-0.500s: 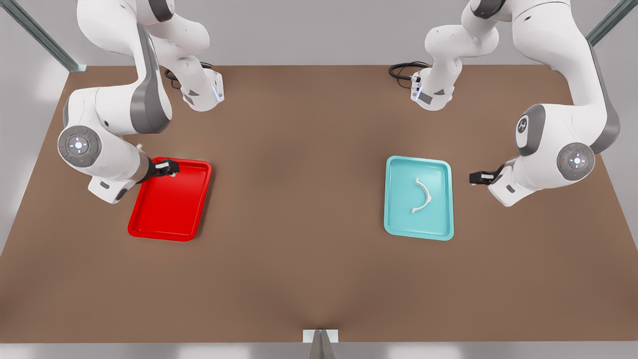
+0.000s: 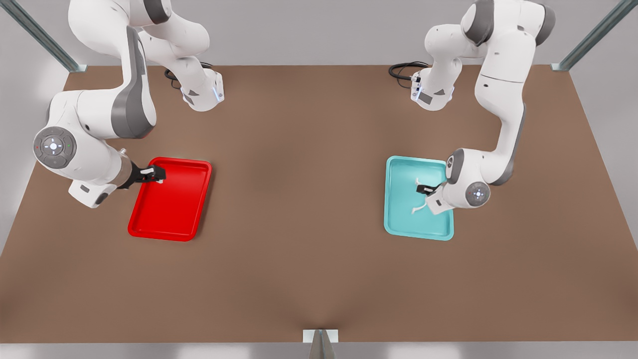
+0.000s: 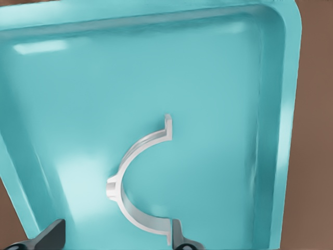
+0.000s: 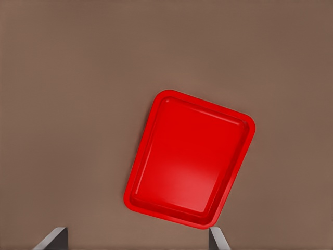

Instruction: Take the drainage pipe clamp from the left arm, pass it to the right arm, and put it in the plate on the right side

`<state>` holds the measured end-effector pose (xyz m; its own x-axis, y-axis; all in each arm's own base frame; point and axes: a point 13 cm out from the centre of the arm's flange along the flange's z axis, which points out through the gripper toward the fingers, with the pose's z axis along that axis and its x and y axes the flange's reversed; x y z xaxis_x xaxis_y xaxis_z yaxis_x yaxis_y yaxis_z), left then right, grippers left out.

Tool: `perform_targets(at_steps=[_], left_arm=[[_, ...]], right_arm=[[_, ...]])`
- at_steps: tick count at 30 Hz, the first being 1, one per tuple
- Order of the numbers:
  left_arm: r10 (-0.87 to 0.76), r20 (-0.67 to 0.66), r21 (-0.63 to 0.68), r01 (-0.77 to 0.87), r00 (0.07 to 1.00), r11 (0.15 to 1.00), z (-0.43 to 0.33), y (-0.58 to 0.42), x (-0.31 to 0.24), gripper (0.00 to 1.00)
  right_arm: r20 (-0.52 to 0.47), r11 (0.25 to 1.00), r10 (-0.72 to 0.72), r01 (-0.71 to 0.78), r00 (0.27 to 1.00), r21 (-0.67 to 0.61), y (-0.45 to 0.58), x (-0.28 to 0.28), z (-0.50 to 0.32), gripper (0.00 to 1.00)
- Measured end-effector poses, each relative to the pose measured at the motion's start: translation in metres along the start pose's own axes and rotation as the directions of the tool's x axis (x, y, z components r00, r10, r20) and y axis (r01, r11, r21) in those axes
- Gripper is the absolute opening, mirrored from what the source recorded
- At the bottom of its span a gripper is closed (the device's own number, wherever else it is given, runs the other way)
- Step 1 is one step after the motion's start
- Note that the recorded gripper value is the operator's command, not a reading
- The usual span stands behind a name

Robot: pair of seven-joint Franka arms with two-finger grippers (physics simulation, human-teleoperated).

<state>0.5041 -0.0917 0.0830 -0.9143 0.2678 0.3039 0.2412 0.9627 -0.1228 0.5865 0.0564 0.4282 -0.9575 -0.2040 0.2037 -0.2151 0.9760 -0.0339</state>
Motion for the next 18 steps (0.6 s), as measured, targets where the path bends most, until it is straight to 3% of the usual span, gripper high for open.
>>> perform_targets(at_steps=[5,16,17,18], left_arm=[[0.102,0.079,-0.036,-0.100,0.992,0.994,0.016,0.005,-0.022,1.00],[0.264,0.117,-0.084,-0.255,0.957,0.963,0.033,-0.005,-0.032,1.00],[0.273,0.117,-0.086,-0.264,0.955,0.961,0.034,-0.005,-0.032,0.93],[0.281,0.117,-0.088,-0.272,0.952,0.958,0.035,-0.005,-0.033,0.74]], right_arm=[[0.002,1.000,-0.004,0.004,1.000,0.000,0.000,-0.001,0.000,1.00],[-0.003,1.000,-0.017,0.017,1.000,0.001,0.003,-0.003,0.004,1.00],[-0.003,1.000,-0.017,0.017,1.000,0.001,0.003,-0.003,0.004,1.00],[-0.003,1.000,-0.017,0.017,1.000,0.000,0.003,-0.003,0.004,1.00]])
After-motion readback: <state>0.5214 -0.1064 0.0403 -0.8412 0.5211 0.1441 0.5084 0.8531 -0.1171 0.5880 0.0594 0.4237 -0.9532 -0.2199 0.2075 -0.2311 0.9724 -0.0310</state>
